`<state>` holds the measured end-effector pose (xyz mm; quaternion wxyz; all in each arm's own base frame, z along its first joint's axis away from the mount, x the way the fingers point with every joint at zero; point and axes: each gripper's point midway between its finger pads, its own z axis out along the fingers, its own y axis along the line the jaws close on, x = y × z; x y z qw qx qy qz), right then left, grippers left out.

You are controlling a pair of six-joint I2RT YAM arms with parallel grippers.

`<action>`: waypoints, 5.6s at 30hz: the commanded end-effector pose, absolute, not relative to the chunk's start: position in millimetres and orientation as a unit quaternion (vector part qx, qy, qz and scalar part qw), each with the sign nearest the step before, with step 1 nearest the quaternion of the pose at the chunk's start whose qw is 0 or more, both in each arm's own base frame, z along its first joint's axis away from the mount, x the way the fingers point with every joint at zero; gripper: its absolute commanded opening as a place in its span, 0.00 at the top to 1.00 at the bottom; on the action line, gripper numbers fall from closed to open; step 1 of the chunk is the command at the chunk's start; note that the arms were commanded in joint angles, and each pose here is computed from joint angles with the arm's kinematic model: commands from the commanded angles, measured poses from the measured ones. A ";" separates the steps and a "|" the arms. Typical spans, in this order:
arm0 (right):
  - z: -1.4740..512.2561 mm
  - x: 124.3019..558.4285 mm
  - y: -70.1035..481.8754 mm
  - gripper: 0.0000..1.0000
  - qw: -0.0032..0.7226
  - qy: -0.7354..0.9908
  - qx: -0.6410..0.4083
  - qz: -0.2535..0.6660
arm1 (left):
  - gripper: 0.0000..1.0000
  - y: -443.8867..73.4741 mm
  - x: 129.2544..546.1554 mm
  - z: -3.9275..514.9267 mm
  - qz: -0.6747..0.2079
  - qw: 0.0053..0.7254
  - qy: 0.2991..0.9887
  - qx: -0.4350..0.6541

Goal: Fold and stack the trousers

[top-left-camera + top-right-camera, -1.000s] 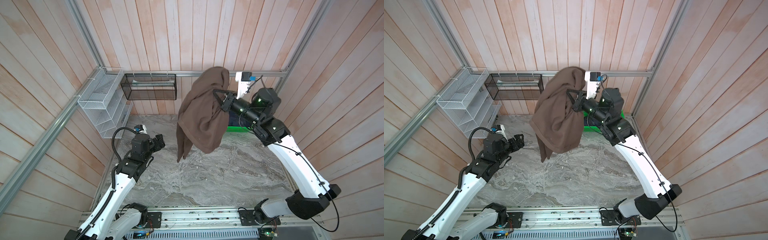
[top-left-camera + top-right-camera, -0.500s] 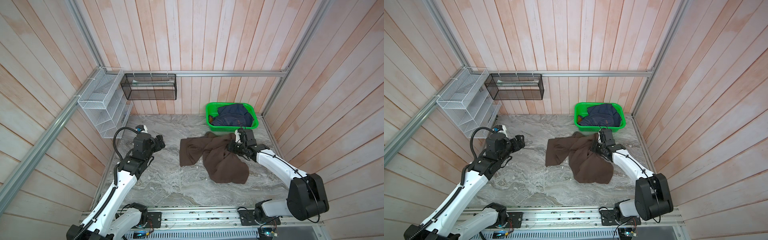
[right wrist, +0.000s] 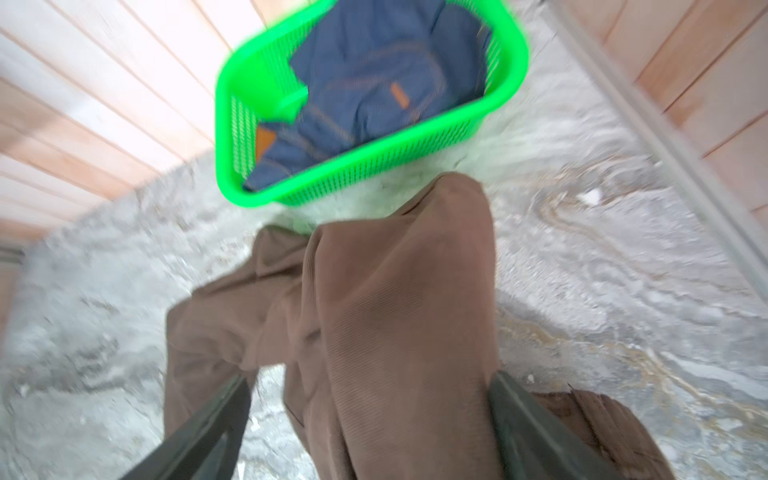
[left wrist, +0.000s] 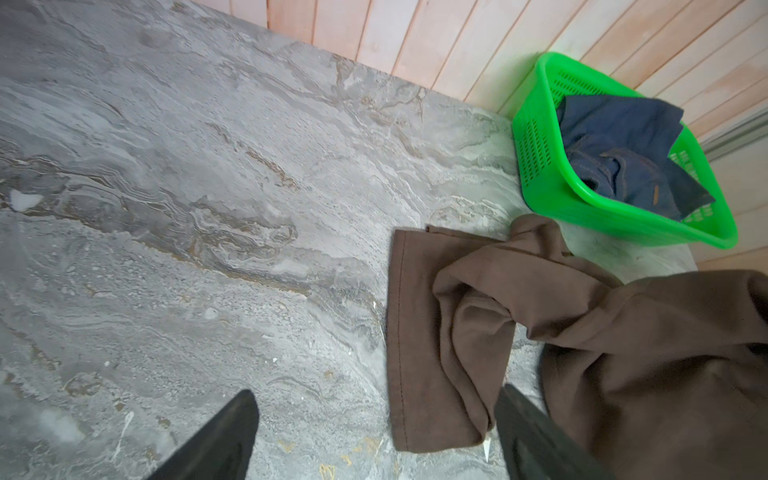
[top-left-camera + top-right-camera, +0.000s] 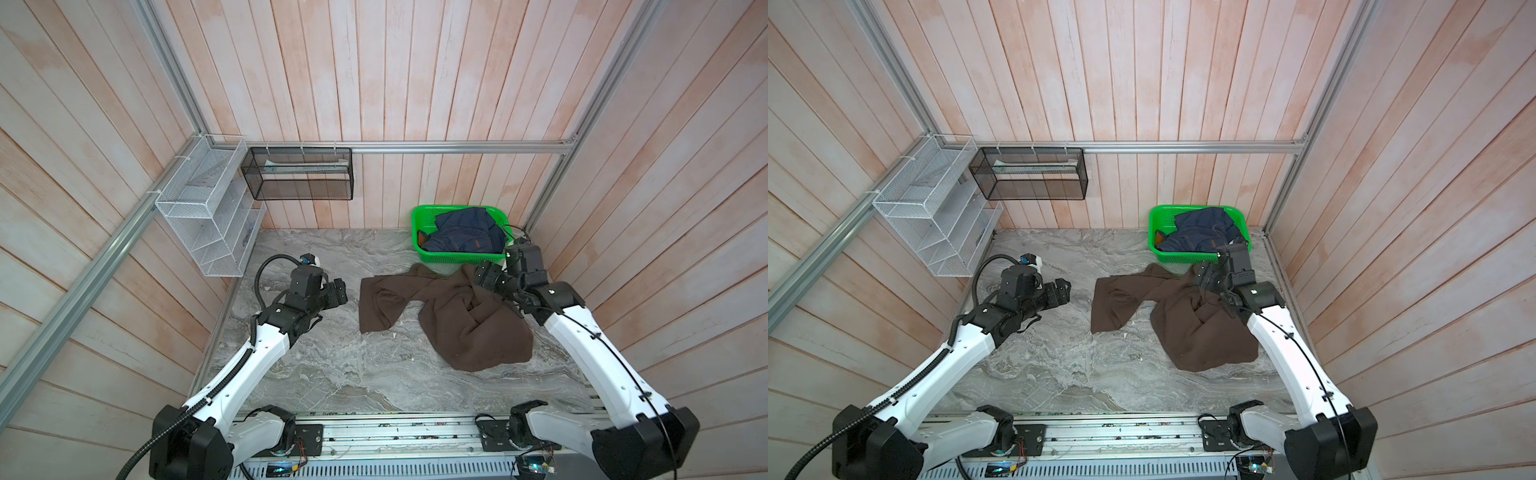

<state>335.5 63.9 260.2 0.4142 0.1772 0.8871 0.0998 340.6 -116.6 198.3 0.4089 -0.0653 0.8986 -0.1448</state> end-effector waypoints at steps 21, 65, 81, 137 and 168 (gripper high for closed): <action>223.5 339.8 45.7 0.11 0.404 0.886 0.202 0.101 | 0.09 -148.4 333.6 175.3 -0.175 0.369 0.912 -0.036; 209.9 298.1 -1.9 0.14 0.418 0.846 0.316 0.097 | 0.57 -269.7 314.2 7.4 -0.176 0.200 0.964 0.017; 213.4 294.5 3.7 0.14 0.400 0.833 0.355 0.141 | 1.00 -92.8 299.9 155.5 -0.112 0.355 0.918 -0.138; 70.7 239.3 -0.6 0.83 0.219 0.809 0.460 0.292 | 0.13 -9.2 312.0 208.5 -0.134 0.353 0.900 -0.216; 132.7 288.0 30.7 0.21 0.289 0.895 0.321 0.113 | 0.14 -18.5 317.5 196.8 -0.158 0.347 0.902 -0.205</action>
